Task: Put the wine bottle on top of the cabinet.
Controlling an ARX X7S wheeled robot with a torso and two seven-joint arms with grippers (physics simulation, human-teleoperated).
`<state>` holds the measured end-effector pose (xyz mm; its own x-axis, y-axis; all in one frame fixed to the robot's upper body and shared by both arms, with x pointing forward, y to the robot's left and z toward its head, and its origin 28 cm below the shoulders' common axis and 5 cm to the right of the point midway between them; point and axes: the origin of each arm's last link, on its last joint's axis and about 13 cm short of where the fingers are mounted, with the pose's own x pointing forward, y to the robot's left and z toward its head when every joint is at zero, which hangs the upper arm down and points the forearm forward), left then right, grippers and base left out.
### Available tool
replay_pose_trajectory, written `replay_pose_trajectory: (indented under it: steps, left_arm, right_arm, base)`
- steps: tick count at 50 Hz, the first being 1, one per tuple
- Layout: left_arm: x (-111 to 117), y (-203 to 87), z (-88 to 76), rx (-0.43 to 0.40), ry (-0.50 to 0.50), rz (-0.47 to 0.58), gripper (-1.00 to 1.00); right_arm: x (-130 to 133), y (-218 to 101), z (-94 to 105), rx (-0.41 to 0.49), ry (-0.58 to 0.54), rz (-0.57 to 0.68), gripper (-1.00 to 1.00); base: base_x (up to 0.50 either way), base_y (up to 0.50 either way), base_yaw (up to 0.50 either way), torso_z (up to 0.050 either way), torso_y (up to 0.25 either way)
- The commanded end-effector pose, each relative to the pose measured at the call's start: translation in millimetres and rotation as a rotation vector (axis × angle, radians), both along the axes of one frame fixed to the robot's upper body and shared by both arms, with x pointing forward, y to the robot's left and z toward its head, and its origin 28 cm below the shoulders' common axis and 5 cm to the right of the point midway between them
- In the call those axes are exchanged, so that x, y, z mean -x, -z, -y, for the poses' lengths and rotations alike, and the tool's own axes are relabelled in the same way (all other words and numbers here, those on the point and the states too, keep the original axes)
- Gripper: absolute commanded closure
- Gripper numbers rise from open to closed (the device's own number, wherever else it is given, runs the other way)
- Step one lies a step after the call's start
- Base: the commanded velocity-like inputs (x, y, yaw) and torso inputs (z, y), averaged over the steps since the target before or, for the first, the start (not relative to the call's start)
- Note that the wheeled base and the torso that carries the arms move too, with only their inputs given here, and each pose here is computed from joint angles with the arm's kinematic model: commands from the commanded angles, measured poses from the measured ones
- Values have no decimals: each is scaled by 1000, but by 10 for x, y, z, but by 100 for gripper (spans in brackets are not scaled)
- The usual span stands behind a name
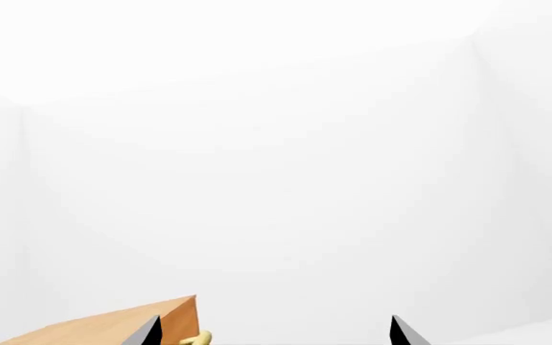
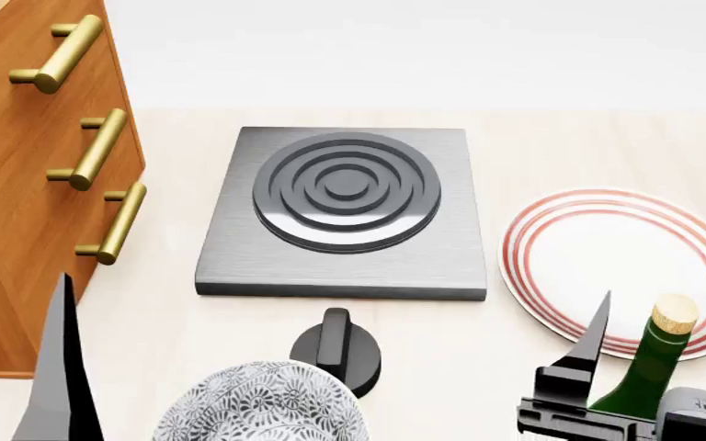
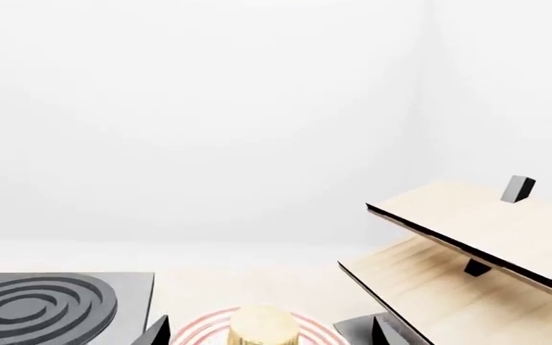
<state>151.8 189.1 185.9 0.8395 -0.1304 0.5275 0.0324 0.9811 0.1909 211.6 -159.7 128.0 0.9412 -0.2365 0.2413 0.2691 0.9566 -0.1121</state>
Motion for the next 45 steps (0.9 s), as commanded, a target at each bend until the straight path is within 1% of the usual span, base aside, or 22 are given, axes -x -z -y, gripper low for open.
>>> replay_pose_trajectory:
  steps: [1, 7, 18, 19, 37, 45]
  left_arm:
    - [1, 2, -6, 0, -2, -1, -100]
    - [0, 4, -2, -1, -1, -4, -100]
    - [1, 5, -3, -3, -3, -6, -100]
    - [1, 6, -3, -3, -3, -7, -100]
    - [1, 8, -6, -4, -5, -8, -100]
    - [2, 23, -1, -13, 5, -27, -100]
  right_arm:
    - [-83, 109, 35, -12, 4, -31, -100]
    - [-118, 137, 68, -31, 16, -39, -100]
    - [-129, 151, 54, -39, 13, -43, -100]
    - [-129, 150, 51, -35, 13, -41, 100]
    - [-124, 148, 36, -31, -1, -39, 100]
    - [-147, 26, 76, -5, 1, -36, 100]
  base:
    - [0, 0, 0, 0, 0]
    - [0, 0, 0, 0, 0]
    - [0, 0, 0, 0, 0]
    - [0, 0, 0, 0, 0]
    - [0, 0, 0, 0, 0]
    - [0, 0, 0, 0, 0]
